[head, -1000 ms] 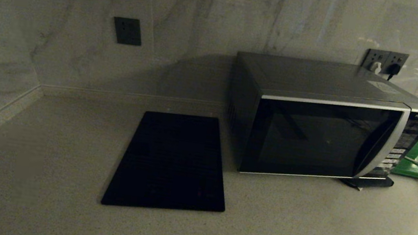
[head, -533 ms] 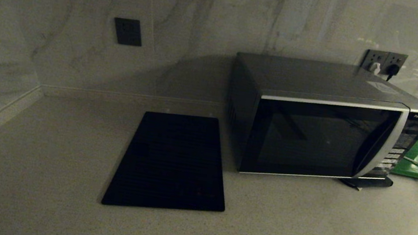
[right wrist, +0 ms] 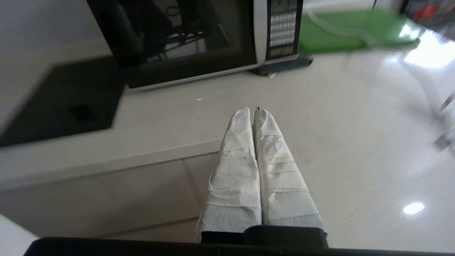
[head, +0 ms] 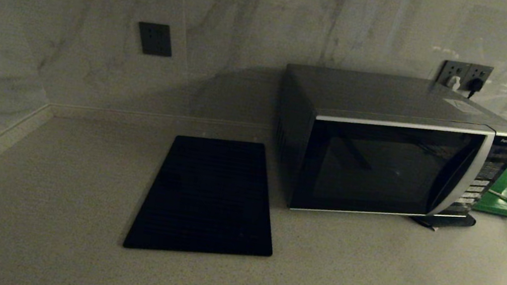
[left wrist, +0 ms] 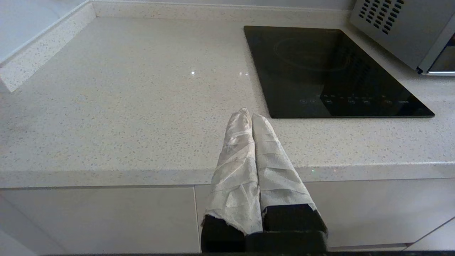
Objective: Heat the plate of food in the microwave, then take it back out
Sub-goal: Open the microwave oven
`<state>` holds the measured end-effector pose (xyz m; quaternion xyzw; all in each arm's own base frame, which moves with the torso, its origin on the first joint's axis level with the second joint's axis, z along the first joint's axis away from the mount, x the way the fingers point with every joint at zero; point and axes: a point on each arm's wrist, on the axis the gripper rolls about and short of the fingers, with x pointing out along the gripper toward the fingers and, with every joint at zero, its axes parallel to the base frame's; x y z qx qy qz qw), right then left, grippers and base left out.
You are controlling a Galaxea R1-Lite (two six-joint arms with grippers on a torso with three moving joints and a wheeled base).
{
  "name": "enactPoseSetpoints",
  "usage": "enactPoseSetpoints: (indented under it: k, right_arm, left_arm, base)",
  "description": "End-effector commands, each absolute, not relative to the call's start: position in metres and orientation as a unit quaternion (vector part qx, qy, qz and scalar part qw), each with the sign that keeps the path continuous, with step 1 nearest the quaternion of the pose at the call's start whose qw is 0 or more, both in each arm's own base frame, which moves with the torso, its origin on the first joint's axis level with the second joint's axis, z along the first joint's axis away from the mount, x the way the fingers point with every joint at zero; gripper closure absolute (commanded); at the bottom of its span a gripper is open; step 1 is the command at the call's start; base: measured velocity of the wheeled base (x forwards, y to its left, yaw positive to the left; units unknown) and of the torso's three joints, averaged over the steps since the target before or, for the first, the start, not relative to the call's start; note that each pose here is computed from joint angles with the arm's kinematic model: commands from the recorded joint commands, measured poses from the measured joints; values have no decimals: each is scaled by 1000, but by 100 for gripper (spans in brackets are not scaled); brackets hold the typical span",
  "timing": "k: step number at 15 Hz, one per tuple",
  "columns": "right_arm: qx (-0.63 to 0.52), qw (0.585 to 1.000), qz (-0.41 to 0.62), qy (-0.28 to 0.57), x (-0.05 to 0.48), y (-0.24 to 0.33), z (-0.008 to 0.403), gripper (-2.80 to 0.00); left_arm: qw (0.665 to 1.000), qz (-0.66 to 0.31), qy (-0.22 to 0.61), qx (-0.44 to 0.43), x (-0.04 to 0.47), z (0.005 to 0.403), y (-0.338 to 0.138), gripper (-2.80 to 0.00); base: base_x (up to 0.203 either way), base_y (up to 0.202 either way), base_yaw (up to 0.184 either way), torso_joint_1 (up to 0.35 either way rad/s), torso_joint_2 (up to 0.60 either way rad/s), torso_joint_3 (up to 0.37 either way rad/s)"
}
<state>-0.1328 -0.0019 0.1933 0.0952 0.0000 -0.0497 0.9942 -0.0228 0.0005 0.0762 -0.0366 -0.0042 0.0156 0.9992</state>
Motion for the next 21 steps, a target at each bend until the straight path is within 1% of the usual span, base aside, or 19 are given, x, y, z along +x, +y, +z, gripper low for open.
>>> enactPoseSetpoints:
  k: [1, 3, 5, 7, 8, 10, 11, 13, 16, 19, 21]
  right_arm:
    - [116, 992, -53, 18, -126, -2, 171, 0]
    - [115, 991, -56, 43, -99, -2, 152, 0]
    - [103, 993, -54, 22, -68, -2, 134, 0]
    - [76, 996, -50, -20, -44, -2, 115, 0]
    - [59, 997, -51, -26, -37, -2, 106, 0]
    - [36, 998, -52, -7, -27, -2, 85, 0]
    - [31, 999, -40, -14, -25, -2, 83, 0]
    - [12, 1000, -3, 4, -23, 0, 75, 0]
    - [12, 1000, -2, 5, -23, 0, 75, 0]
    - [67, 998, -15, 2, -23, -1, 75, 0]
    - [68, 998, -17, 2, -23, -1, 75, 0]
  left_arm:
    - [999, 16, -4, -37, -23, 76, 1, 0]
    - [999, 16, -4, -37, -23, 76, 1, 0]
    - [999, 16, -4, -37, -23, 76, 1, 0]
    - [999, 16, -4, -37, -23, 76, 1, 0]
    - [999, 16, -4, -37, -23, 76, 1, 0]
    - [999, 16, -4, -37, -23, 76, 1, 0]
    - [999, 16, -4, -37, -23, 76, 1, 0]
    - [999, 16, -4, -37, -23, 76, 1, 0]
    - [999, 16, -4, -37, -23, 76, 1, 0]
    - [999, 16, -4, -37, -23, 76, 1, 0]
    - [999, 16, -4, -37, -23, 76, 1, 0]
  base:
    - [0, 0, 0, 0, 0, 0]
    - [0, 0, 0, 0, 0, 0]
    - [0, 0, 0, 0, 0, 0]
    - [0, 0, 0, 0, 0, 0]
    - [0, 0, 0, 0, 0, 0]
    - [0, 0, 0, 0, 0, 0]
    - [0, 0, 0, 0, 0, 0]
    - [0, 0, 0, 0, 0, 0]
    - [0, 0, 0, 0, 0, 0]
    - [0, 0, 0, 0, 0, 0]
    - [0, 0, 0, 0, 0, 0]
